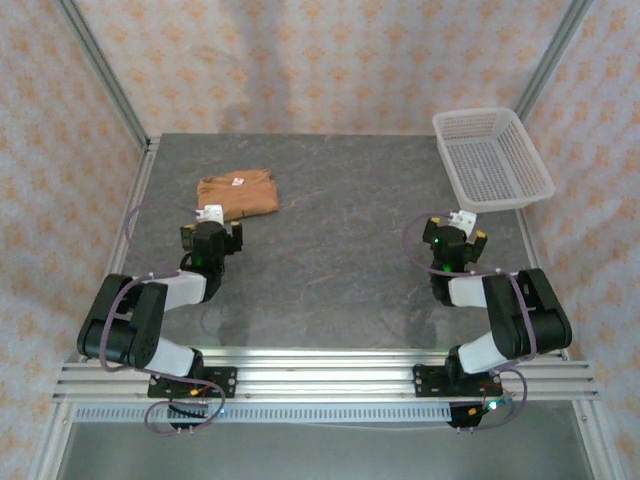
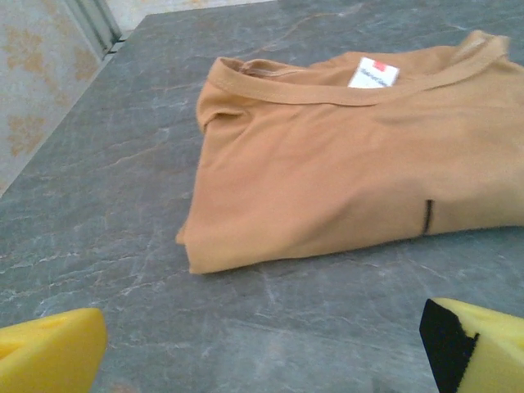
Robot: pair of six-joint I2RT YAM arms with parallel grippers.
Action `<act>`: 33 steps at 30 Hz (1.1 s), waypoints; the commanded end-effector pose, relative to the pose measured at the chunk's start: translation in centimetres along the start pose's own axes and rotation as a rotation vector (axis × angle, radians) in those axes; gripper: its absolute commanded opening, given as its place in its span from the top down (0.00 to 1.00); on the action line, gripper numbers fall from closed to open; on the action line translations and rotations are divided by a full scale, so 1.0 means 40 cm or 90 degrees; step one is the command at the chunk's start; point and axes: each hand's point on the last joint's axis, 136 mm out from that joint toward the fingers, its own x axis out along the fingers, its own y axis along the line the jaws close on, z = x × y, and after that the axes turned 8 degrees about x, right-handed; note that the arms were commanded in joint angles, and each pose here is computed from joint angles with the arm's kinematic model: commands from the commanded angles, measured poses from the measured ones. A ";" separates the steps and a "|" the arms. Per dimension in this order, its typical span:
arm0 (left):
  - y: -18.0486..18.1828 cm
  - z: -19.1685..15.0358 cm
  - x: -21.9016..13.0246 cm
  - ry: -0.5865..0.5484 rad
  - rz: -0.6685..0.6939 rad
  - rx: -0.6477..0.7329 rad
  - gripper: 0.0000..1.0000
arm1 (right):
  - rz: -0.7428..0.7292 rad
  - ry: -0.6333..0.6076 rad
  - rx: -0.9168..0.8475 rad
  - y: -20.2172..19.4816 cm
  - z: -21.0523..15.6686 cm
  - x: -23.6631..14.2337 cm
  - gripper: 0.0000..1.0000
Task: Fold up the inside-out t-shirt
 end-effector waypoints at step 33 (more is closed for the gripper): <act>0.012 0.030 0.019 -0.037 -0.016 -0.044 0.00 | 0.096 0.029 0.040 0.035 -0.004 0.045 0.01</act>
